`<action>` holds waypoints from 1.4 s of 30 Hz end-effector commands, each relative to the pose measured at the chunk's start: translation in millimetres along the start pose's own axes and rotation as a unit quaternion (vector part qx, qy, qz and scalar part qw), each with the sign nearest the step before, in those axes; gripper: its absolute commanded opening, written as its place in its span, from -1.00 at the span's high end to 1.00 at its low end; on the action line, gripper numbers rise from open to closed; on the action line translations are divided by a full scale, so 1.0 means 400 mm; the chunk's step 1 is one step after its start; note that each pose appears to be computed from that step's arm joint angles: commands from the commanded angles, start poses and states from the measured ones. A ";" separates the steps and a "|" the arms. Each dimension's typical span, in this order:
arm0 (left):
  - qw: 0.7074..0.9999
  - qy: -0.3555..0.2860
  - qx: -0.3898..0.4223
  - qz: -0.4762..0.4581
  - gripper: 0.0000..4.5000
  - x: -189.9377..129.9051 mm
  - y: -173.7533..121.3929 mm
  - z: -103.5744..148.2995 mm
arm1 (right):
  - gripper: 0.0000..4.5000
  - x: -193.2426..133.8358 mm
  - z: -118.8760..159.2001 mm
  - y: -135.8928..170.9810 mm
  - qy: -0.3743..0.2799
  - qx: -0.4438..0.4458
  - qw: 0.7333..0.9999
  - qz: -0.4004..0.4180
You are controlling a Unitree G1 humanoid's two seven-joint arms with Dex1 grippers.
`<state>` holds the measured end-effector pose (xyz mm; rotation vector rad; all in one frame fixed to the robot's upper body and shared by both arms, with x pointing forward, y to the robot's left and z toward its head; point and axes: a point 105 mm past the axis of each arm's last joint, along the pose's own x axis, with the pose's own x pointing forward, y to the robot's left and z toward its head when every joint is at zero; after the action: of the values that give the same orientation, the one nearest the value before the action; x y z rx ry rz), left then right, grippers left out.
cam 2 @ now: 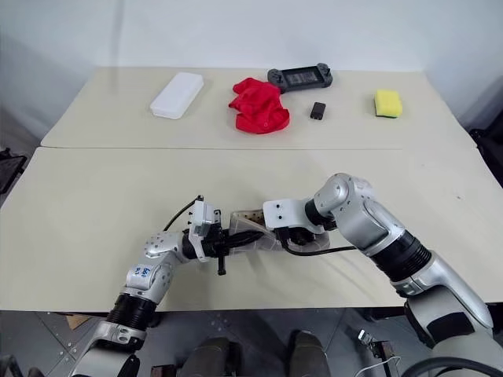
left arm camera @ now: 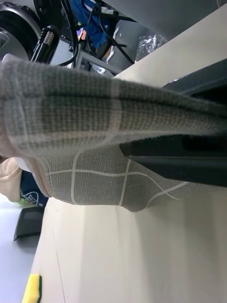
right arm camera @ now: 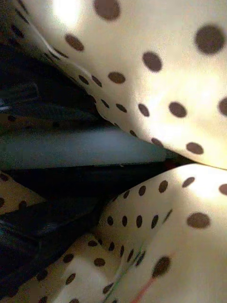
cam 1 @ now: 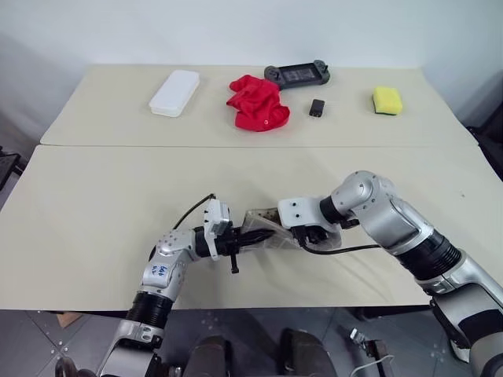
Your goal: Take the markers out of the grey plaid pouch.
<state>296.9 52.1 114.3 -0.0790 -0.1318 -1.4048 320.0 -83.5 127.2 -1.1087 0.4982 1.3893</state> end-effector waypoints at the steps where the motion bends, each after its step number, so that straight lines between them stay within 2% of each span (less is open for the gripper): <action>1: 1.000 -0.016 0.014 -0.003 1.00 0.006 -0.003 0.018 | 0.22 0.048 -0.040 0.038 0.013 0.028 0.999 0.032; 2: 1.000 -0.016 0.014 -0.003 1.00 0.006 -0.003 0.018 | 0.31 0.044 -0.034 0.033 0.004 0.026 0.999 0.026; 8: 1.000 -0.011 0.014 -0.001 1.00 -0.001 -0.004 0.015 | 0.32 -0.039 0.034 0.002 -0.108 -0.020 0.994 -0.009; 11: 1.000 -0.009 0.013 0.000 1.00 -0.005 -0.003 0.011 | 0.32 -0.071 0.017 -0.010 -0.120 -0.003 0.992 -0.027; 17: 1.000 -0.003 0.014 0.002 1.00 -0.015 -0.003 0.007 | 0.32 -0.135 0.007 -0.004 -0.209 -0.020 0.977 -0.028; 21: 1.000 0.000 0.015 0.003 1.00 -0.019 -0.005 0.004 | 0.32 -0.169 -0.014 -0.017 -0.261 0.018 0.964 -0.047; 26: 1.000 0.001 0.015 0.004 1.00 -0.019 -0.008 0.004 | 0.32 -0.187 -0.038 -0.018 -0.279 0.006 0.958 -0.065; 30: 1.000 0.001 0.015 0.008 1.00 -0.022 -0.007 0.004 | 0.33 -0.192 -0.077 -0.033 -0.252 -0.007 0.961 -0.111; 34: 1.000 0.000 0.014 0.012 1.00 -0.024 -0.008 0.004 | 0.79 -0.197 -0.109 -0.060 -0.221 -0.013 0.962 -0.160; 42: 1.000 -0.001 0.011 0.014 1.00 -0.022 -0.010 0.004 | 0.80 -0.238 -0.073 -0.024 -0.320 0.016 0.940 -0.117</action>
<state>293.1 56.5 116.8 -0.0634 -0.1572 -1.3817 326.5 -148.7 180.9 -0.6260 -0.0320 1.4226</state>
